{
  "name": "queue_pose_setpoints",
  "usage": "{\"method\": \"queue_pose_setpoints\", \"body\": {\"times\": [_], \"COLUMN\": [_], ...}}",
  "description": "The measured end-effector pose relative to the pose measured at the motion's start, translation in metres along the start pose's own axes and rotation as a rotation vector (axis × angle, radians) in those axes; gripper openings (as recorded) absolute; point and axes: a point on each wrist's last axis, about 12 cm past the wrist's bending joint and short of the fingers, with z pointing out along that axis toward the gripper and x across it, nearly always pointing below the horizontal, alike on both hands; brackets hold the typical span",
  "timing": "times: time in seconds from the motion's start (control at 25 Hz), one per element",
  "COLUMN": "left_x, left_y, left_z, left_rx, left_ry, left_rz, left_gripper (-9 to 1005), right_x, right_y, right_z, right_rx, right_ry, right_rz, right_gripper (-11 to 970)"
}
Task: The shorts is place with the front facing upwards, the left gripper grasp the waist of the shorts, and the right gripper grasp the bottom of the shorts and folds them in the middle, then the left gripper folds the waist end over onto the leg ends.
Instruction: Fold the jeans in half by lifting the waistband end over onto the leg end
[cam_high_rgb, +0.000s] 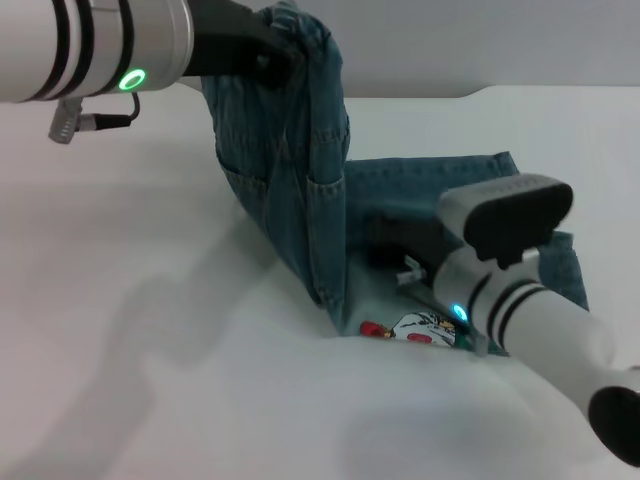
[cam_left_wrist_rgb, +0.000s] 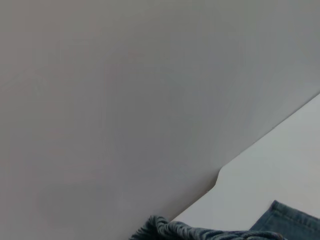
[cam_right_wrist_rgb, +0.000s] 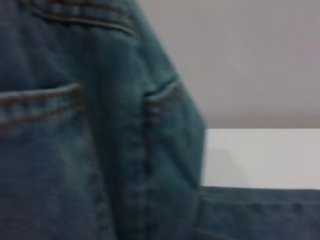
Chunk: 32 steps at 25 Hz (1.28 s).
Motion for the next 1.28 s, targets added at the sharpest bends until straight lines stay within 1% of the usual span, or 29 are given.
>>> {"method": "queue_pose_setpoints", "body": {"times": [0.24, 0.56, 0.92, 1.0, 1.08, 1.12, 1.2, 1.28], "left_x": [-0.008, -0.016, -0.021, -0.021, -0.022, -0.021, -0.018, -0.016], "left_y": [-0.004, -0.006, -0.007, -0.007, -0.008, -0.007, -0.007, -0.006], "left_z": [0.0, -0.002, -0.002, -0.001, -0.001, -0.001, 0.0, 0.0], "left_rx": [0.027, 0.055, 0.057, 0.057, 0.057, 0.056, 0.055, 0.052], "left_ry": [-0.026, -0.072, -0.094, -0.097, -0.101, -0.099, -0.093, -0.088], "left_rz": [0.011, 0.02, 0.044, 0.046, 0.048, 0.047, 0.044, 0.039], "left_gripper": [69, 68, 68, 68, 68, 68, 68, 68], "right_x": [-0.016, -0.028, -0.031, -0.031, -0.031, -0.03, -0.027, -0.023], "right_y": [0.016, 0.028, 0.063, 0.068, 0.067, 0.064, 0.052, 0.034], "right_z": [0.011, 0.018, 0.017, 0.016, 0.016, 0.016, 0.016, 0.015], "right_rx": [-0.056, -0.101, -0.23, -0.248, -0.246, -0.236, -0.195, -0.137], "right_ry": [-0.011, -0.008, -0.004, -0.004, -0.003, -0.002, 0.001, 0.004], "right_rz": [-0.023, 0.008, -0.055, -0.065, -0.069, -0.069, -0.062, -0.045], "right_gripper": [-1, -1, 0, 0, 0, 0, 0, 0]}}
